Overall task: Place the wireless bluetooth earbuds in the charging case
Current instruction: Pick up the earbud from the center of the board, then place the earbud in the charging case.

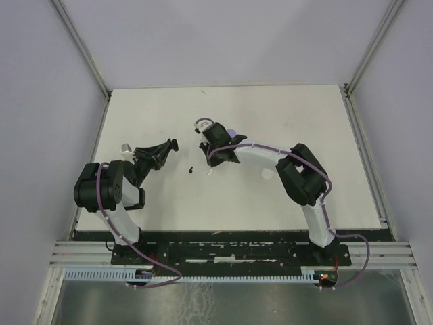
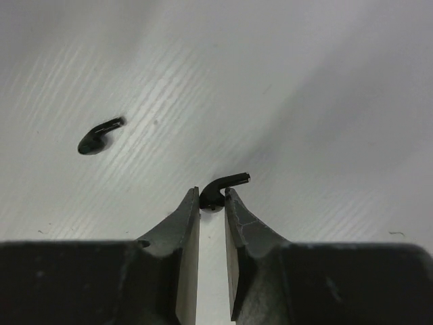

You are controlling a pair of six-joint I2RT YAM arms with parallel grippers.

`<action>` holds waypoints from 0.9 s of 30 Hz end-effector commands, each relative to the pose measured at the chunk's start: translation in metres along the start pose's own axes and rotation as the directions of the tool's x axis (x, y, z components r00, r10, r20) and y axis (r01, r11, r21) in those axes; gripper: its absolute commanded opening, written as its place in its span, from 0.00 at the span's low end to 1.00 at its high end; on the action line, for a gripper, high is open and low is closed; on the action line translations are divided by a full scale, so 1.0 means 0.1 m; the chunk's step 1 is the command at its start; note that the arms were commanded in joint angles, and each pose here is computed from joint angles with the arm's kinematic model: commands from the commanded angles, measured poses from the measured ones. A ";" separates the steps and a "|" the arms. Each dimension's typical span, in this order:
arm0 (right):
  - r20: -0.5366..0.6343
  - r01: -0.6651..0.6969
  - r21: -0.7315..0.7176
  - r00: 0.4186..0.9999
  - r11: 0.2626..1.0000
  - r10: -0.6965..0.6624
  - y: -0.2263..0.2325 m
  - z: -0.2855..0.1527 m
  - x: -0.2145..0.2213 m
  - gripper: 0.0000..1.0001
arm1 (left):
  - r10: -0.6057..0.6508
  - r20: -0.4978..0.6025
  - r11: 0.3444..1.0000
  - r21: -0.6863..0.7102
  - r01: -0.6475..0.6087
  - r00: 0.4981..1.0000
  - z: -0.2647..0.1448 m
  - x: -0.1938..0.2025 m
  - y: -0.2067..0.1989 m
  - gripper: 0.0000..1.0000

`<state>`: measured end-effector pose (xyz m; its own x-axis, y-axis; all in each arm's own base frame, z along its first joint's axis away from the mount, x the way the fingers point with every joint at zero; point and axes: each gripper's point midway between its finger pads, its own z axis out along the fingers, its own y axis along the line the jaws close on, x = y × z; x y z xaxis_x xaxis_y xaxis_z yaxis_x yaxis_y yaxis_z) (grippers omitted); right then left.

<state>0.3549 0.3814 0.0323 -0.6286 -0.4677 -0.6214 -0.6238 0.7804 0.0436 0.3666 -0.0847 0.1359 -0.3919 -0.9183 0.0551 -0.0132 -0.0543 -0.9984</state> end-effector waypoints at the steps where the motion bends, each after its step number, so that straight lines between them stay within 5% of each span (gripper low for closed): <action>1: 0.128 -0.197 -0.085 0.970 0.977 0.207 -0.27 -0.41 -0.52 0.17 | 0.060 -0.080 0.993 0.111 -0.051 0.995 0.05 0.10 -0.29 0.03; 11: 0.150 -0.530 -0.265 0.802 0.805 0.578 -0.97 -0.68 -0.50 0.15 | 0.167 -0.252 0.981 0.142 -0.134 0.953 0.34 0.51 -0.41 0.03; 27: -0.009 -0.669 -0.664 0.455 0.335 0.890 -1.24 -1.23 -1.02 0.05 | 0.244 -0.438 0.969 0.150 -0.197 0.865 0.72 1.18 -0.30 0.03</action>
<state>0.4320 0.2741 0.1204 -0.8565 0.4295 -0.2862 -0.0332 0.5076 0.8609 0.3836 -0.2095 0.1677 -0.7352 -0.6695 -0.1058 0.1171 0.0282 -0.9927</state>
